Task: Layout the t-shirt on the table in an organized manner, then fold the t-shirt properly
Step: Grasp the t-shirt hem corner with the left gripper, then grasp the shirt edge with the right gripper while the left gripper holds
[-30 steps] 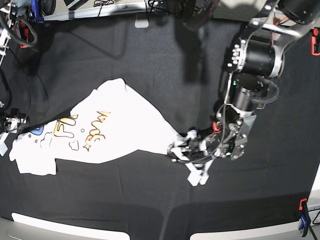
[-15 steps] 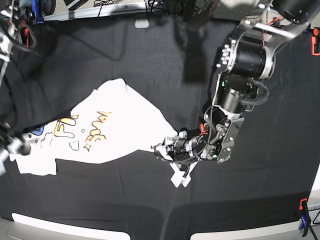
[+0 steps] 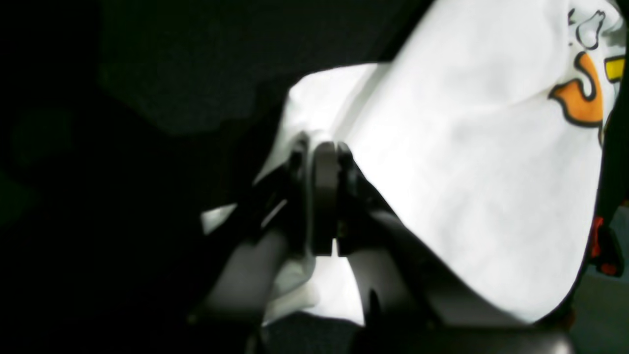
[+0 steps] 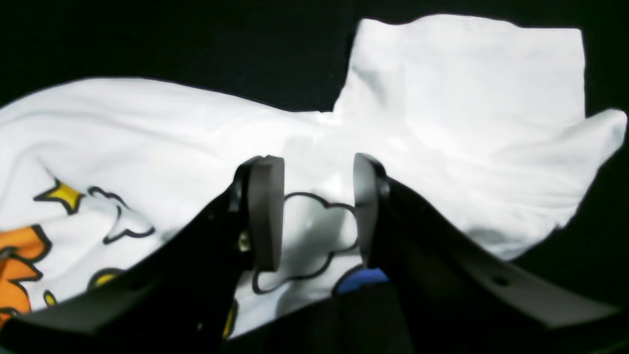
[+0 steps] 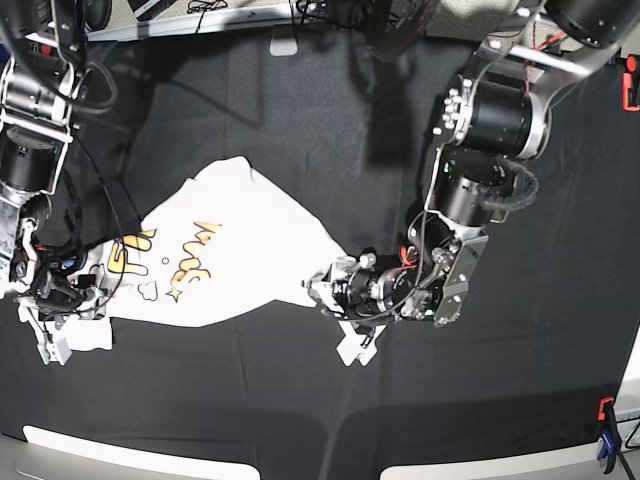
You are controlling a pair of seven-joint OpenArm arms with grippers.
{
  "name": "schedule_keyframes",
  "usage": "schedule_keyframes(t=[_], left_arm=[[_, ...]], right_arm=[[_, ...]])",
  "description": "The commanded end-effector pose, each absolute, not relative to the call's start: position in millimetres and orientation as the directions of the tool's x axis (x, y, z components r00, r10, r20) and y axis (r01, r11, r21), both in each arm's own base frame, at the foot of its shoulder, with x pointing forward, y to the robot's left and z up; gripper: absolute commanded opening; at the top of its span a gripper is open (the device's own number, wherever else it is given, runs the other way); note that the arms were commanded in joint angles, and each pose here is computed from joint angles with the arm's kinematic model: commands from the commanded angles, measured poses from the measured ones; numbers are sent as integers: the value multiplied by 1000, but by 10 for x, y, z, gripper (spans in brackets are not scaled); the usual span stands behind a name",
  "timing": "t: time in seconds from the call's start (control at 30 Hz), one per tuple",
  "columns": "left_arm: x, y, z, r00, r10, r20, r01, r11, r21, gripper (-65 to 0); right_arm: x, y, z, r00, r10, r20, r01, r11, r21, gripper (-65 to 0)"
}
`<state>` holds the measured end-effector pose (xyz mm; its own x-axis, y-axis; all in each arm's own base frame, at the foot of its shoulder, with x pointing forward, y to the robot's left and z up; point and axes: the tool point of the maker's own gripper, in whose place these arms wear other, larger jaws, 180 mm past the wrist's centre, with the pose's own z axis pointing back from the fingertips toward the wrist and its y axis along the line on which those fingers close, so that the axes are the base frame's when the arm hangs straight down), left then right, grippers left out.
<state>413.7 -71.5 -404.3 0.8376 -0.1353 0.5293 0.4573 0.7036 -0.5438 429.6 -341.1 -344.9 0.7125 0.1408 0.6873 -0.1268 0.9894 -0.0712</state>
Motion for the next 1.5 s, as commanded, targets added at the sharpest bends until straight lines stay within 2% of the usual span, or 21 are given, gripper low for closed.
schedule_keyframes(t=[0.0, 0.1, 0.23, 0.33, 0.43, 0.57, 0.63, 0.73, 0.9, 0.93, 1.0, 1.03, 1.07, 1.17, 1.27, 1.47], left_arm=[[4318, -782, -3775, 799, -131, 587, 503, 680, -533, -650], [4370, -759, -3696, 792, -158, 590, 521, 678, -518, -650], [4451, -759, -3579, 780, -174, 601, 537, 678, -502, -650], [4474, -761, -3554, 776, -170, 607, 539, 677, -500, -650], [4469, -760, -3560, 777, -170, 606, 539, 678, -501, -650], [4466, -760, -3562, 778, -172, 605, 539, 678, -501, -650], [4448, -755, -3576, 782, -181, 596, 539, 678, -501, -650], [4437, -753, -3584, 784, -187, 592, 539, 677, -501, -650], [4448, -758, -3575, 782, -181, 597, 539, 677, -501, -650], [4447, -756, -3576, 782, -182, 597, 539, 677, -501, -650], [4441, -752, -3582, 783, -185, 594, 539, 678, -500, -650], [4432, -752, -3585, 784, -191, 591, 542, 676, -500, -650], [4429, -753, -3586, 783, -193, 591, 543, 675, -500, -650], [4417, -770, -3571, 774, -204, 600, 560, 662, -498, -650], [4418, -769, -3572, 774, -204, 600, 560, 662, -498, -650], [4411, -704, -3644, 763, -255, 594, 578, 682, -448, -650]], right_arm=[[4387, -3481, -3251, 673, 141, 726, -115, 990, -85, -428], [4342, -3588, -3287, 681, 163, 714, -99, 986, -132, -428], [4255, -4033, -3194, 711, 160, 685, 23, 968, -250, -428], [4174, -4167, -3179, 739, 199, 644, 7, 953, -303, -428], [4160, -4140, -3219, 752, 233, 617, -26, 945, -325, -428], [4195, -4029, -3390, 762, 206, 614, 3, 947, -322, -428], [4157, -3976, -3553, 784, 303, 541, -85, 917, -390, -428], [4081, -3808, -3755, 764, 503, 405, -316, 838, -445, -428], [4089, -3648, -3865, 701, 669, 247, -491, 703, -515, -437], [4080, -3575, -3918, 688, 691, 224, -520, 684, -512, -477], [4023, -3440, -4048, 673, 719, 173, -570, 653, -498, -623], [3985, -3374, -4114, 675, 721, 154, -585, 651, -484, -650], [3939, -3331, -4173, 681, 720, 132, -595, 650, -473, -650], [3883, -3204, -4274, 678, 725, 118, -610, 646, -459, -650], [3853, -3044, -4298, 658, 738, 147, -624, 645, -442, -650], [3573, -2712, -4327, 572, 810, 131, -708, 568, -420, -650]])
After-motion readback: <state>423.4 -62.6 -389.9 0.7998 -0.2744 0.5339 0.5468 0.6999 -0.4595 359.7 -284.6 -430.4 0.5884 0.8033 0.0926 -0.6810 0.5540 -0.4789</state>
